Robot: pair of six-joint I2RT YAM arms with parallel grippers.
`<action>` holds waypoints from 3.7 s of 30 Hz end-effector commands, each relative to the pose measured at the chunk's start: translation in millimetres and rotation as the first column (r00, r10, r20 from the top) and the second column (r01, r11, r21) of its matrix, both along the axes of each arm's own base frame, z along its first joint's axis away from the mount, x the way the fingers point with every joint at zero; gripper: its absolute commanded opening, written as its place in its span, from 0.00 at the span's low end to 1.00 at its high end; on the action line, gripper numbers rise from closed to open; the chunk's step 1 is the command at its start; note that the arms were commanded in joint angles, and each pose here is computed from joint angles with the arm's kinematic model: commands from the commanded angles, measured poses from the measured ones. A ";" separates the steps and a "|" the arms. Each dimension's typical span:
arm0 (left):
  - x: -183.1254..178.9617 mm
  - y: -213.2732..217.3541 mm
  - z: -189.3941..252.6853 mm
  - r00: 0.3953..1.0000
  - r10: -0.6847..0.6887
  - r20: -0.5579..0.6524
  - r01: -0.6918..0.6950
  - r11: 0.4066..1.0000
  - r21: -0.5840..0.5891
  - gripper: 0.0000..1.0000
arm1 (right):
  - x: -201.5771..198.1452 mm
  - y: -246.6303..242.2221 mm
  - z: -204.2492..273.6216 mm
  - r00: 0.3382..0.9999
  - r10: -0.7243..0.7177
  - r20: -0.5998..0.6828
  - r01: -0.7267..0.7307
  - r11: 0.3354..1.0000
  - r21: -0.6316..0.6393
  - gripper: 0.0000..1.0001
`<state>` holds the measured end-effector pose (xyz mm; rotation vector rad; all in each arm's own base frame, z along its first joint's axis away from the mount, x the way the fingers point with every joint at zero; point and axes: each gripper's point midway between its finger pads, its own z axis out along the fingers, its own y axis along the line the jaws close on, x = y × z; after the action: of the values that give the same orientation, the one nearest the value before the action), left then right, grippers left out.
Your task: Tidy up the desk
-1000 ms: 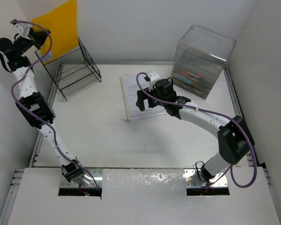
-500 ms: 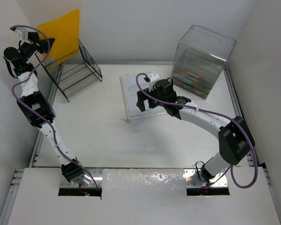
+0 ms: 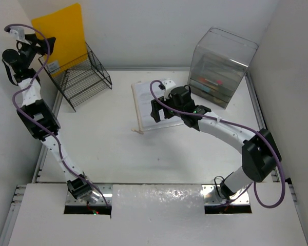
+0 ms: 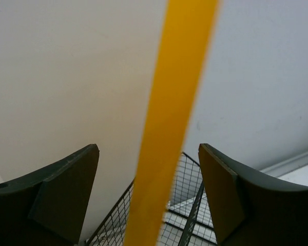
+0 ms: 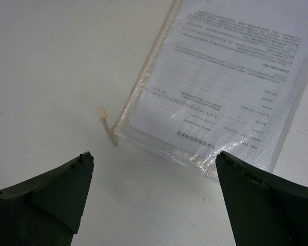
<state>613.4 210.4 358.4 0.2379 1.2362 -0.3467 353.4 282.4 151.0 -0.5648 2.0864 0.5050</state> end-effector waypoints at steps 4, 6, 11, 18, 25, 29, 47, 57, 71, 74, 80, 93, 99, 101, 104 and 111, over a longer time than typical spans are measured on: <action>-22.1 5.5 69.2 0.993 0.062 0.105 -0.059 0.998 -0.025 0.78 | 2.1 3.0 35.9 0.996 0.015 0.088 -0.018 0.999 0.032 0.99; -21.5 5.5 68.8 0.993 0.055 0.105 -0.050 0.998 -0.045 0.78 | 1.4 4.3 35.6 0.996 0.021 0.088 -0.024 0.999 0.033 0.99; -15.3 14.4 67.8 0.992 0.066 0.108 -0.051 0.990 -0.135 0.35 | 1.6 4.8 31.9 0.996 0.026 0.081 -0.029 0.999 0.029 0.99; -21.9 3.8 75.9 0.986 -0.011 0.166 0.041 0.983 -0.177 0.00 | 3.0 6.5 30.1 0.997 0.030 0.076 -0.032 0.999 0.026 0.99; -28.6 -8.3 70.6 0.979 -0.064 0.191 0.084 0.992 -0.094 0.00 | 3.4 10.6 30.1 0.997 0.035 0.063 -0.038 0.999 0.040 0.99; -38.0 -22.7 47.8 0.979 -0.100 0.179 0.096 0.995 0.031 0.00 | 3.6 9.8 30.5 0.997 0.029 0.067 -0.032 0.999 0.044 0.99; -51.1 -29.4 12.6 0.984 -0.122 0.131 0.119 0.992 0.033 0.44 | -4.9 8.0 27.1 0.997 0.040 0.062 -0.044 0.997 0.056 0.99; -53.8 -21.9 59.9 0.983 -0.070 0.170 0.067 0.998 0.020 0.71 | -8.6 6.0 26.9 0.997 0.045 0.060 -0.049 0.997 0.059 0.99; -66.8 -30.4 91.0 0.969 -0.093 0.231 0.095 0.995 0.004 0.00 | -9.3 6.7 30.5 0.996 0.052 0.075 -0.057 0.996 0.065 0.99; -75.9 -32.3 101.2 0.953 -0.095 0.289 0.107 0.994 -0.025 0.00 | -7.9 6.3 31.3 0.996 0.043 0.073 -0.048 0.996 0.069 0.99; -76.7 -27.6 87.2 0.944 -0.089 0.318 0.108 0.993 -0.044 0.00 | -7.7 5.8 36.7 0.996 0.035 0.081 -0.041 0.996 0.076 0.99; -60.4 -22.0 20.7 0.987 -0.066 0.147 0.064 0.998 0.016 0.07 | -6.3 6.3 33.5 0.997 0.027 0.069 -0.032 0.996 0.078 0.99; -58.8 -21.0 17.6 0.992 -0.073 0.103 0.072 0.997 0.012 0.79 | -8.3 7.5 31.5 0.998 0.033 0.062 -0.038 0.996 0.082 0.99; -61.0 -16.7 22.0 0.992 -0.063 0.106 0.063 0.998 0.003 0.84 | -8.3 6.9 31.8 0.997 0.034 0.062 -0.039 0.996 0.082 0.99; -65.1 -9.5 33.4 0.991 -0.044 0.125 0.047 0.999 -0.017 0.85 | -8.3 6.4 32.1 0.997 0.034 0.064 -0.039 0.996 0.079 0.99; -81.9 -11.2 76.4 0.971 -0.043 0.237 0.063 0.995 -0.075 0.27 | -9.2 7.0 31.4 0.997 0.040 0.065 -0.045 0.996 0.076 0.99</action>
<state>562.9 212.0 355.8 0.1561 1.1462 -0.4523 341.7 282.5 155.9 -0.5817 2.0674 0.5532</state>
